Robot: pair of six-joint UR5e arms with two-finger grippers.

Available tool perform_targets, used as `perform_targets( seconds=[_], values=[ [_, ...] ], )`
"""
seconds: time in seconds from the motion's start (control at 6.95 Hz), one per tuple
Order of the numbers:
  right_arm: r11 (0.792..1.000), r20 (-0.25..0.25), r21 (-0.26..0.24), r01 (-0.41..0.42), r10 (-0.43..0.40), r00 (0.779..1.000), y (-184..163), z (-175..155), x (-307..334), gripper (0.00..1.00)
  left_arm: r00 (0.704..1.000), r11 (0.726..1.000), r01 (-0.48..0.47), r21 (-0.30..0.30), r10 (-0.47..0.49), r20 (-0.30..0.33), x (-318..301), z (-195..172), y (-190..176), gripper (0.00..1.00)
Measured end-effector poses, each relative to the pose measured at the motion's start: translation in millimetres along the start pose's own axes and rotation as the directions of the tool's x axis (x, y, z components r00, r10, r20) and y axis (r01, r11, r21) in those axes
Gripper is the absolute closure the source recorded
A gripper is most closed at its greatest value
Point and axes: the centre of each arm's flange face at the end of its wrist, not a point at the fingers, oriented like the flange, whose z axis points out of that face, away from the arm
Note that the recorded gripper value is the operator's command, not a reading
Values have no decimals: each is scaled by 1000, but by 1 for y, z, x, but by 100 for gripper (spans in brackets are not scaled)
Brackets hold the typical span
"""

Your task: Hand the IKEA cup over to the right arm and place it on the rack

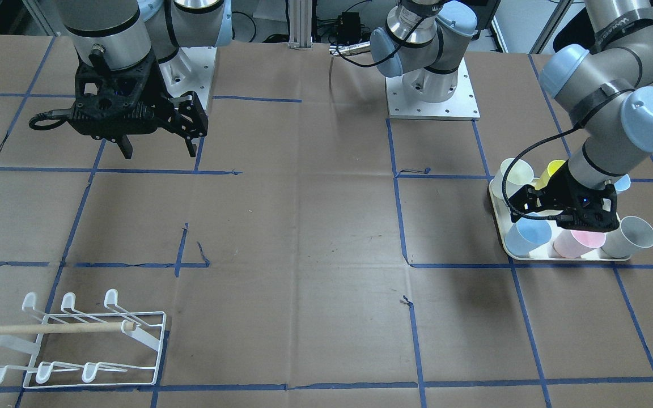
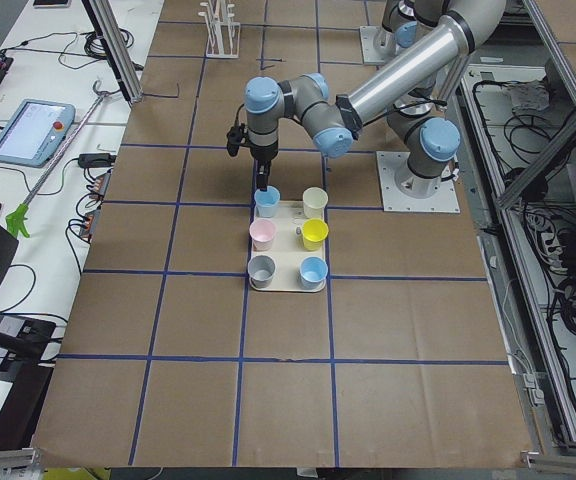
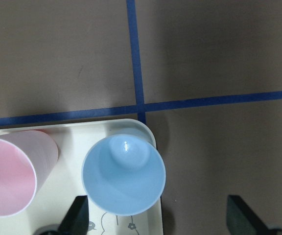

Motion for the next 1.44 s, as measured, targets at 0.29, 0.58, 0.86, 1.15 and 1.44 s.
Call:
perform_targets(
  seconds=[0.29,0.58,0.86,1.15,1.44],
  values=[
    [1000,0,-1,1,-1,1000,0,1,0,0,1000,1000,0,-31,0,-17,-1,24,-1,0],
    [1000,0,-1,0,0,1000,0,1,0,0,1000,999,0,-40,-1,-17,3,40,5,1],
    [1000,0,-3,0,0,1000,1,2,0,0,1000,999,0,-40,-1,-13,3,44,7,34],
    [1000,1,-4,1,-1,1000,1,2,0,0,1000,999,-2,-38,1,-13,3,45,6,93],
    [1000,1,-7,1,-1,1000,0,4,-1,0,1000,999,-2,-36,1,-13,3,44,6,100]
  ],
)
